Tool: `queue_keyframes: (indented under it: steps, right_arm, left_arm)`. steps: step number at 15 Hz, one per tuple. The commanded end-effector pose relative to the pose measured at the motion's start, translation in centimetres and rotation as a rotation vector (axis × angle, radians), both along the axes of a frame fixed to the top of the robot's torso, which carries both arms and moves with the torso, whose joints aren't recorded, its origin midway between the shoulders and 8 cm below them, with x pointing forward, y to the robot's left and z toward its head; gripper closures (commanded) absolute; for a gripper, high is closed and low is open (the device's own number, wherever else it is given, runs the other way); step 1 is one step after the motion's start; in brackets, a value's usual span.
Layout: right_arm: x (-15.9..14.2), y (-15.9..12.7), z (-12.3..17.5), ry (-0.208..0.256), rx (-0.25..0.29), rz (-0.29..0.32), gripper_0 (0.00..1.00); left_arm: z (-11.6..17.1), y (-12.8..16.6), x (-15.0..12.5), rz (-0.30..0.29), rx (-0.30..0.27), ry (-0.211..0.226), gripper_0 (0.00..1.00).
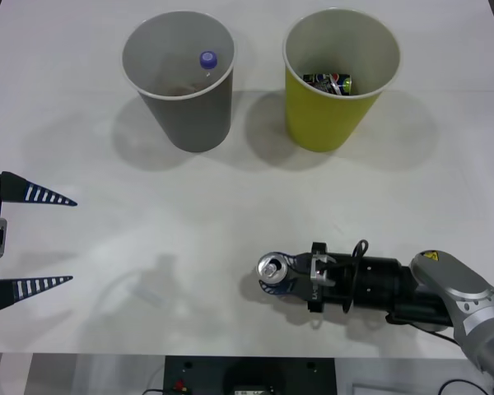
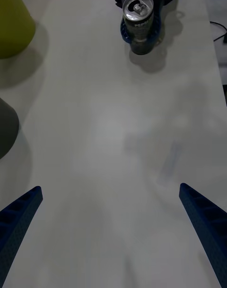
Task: Put the can into the green bin and the plastic bottle into the gray bin
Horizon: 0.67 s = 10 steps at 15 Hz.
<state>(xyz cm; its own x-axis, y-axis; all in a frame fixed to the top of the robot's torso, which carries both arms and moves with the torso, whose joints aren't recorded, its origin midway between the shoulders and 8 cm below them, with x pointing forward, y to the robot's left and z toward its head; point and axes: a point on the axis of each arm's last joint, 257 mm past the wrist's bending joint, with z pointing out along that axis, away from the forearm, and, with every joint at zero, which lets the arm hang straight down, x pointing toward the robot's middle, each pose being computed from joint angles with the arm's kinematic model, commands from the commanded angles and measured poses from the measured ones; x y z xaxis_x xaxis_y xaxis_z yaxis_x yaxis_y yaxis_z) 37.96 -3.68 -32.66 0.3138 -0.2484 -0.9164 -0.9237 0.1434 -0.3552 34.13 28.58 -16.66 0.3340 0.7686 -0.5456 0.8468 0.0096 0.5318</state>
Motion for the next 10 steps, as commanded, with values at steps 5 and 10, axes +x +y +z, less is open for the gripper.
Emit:
queue_keyframes:
  steps: [5, 10]
  right_arm:
    - [0.8, -0.6, 1.7, 0.033, 0.057, -0.034, 1.00]
    - [1.0, -2.8, 4.2, 0.096, 0.017, -0.106, 1.00]
  left_arm:
    - [0.0, 0.0, 0.0, 0.000, 0.000, 0.000, 0.00]
    - [0.0, 0.0, 0.0, 0.000, 0.000, 0.000, 0.00]
